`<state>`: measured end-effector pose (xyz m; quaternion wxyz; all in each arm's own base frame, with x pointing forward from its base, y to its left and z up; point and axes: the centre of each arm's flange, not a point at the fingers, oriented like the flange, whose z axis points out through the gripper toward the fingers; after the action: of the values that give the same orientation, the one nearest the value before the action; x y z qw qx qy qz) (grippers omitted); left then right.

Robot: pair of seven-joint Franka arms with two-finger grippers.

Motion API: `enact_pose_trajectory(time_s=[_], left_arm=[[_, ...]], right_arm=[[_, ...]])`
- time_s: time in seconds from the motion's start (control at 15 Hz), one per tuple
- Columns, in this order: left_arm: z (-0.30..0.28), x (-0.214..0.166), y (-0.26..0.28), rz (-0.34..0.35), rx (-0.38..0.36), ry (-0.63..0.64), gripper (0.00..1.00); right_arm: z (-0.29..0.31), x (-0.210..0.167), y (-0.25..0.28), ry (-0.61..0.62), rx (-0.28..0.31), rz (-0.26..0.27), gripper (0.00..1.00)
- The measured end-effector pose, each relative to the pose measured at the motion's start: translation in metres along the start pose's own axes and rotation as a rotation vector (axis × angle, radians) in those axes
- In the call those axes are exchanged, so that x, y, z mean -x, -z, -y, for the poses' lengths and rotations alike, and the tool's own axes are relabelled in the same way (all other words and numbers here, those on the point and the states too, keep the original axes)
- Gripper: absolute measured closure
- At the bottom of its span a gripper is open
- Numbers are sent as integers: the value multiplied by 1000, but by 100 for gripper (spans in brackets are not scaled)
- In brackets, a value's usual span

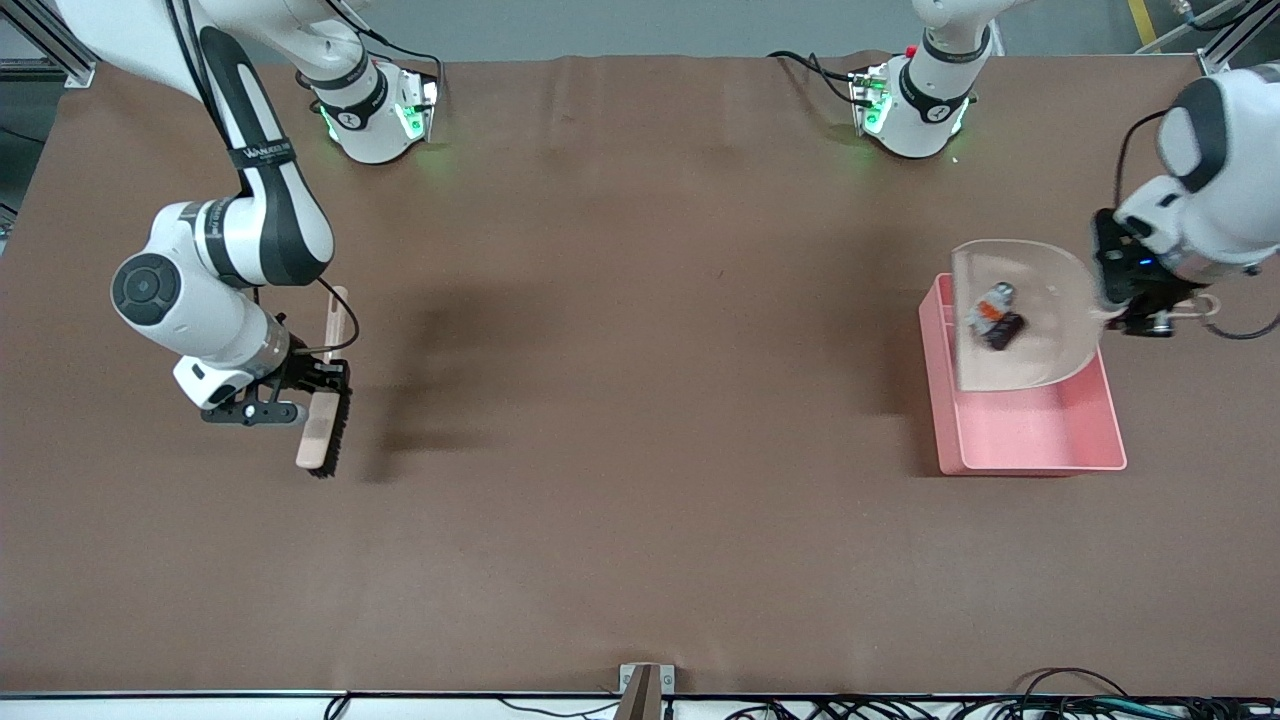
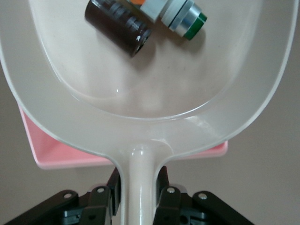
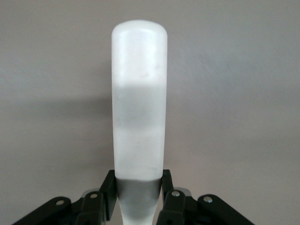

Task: Clean e-waste and dump in bin
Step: 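Lift the dustpan over the pink bin while the right gripper withdraws the brush, then tilt the dustpan with the left gripper to dump components into the bin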

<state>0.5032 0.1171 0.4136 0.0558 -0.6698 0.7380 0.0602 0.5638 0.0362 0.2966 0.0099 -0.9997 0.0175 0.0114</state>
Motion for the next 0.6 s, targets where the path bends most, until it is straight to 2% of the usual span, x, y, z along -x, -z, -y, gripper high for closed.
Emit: enact_pose_trajectory(time_s=[0.13, 0.27, 0.4, 0.47, 0.6], left_arm=[[0, 14, 6, 60, 0, 1, 67], [7, 7, 16, 199, 20, 29, 67], [18, -20, 18, 324, 35, 36, 67], [22, -34, 16, 365, 38, 37, 67], [27, -46, 10, 393, 42, 38, 67]], right_arm=[[-23, 12, -11, -19, 1, 22, 58], [-49, 21, -21, -18, -1, 40, 58], [-77, 32, -35, -10, 0, 29, 58], [-90, 39, -43, -14, 1, 18, 58], [-106, 52, -56, -25, 4, 14, 58]])
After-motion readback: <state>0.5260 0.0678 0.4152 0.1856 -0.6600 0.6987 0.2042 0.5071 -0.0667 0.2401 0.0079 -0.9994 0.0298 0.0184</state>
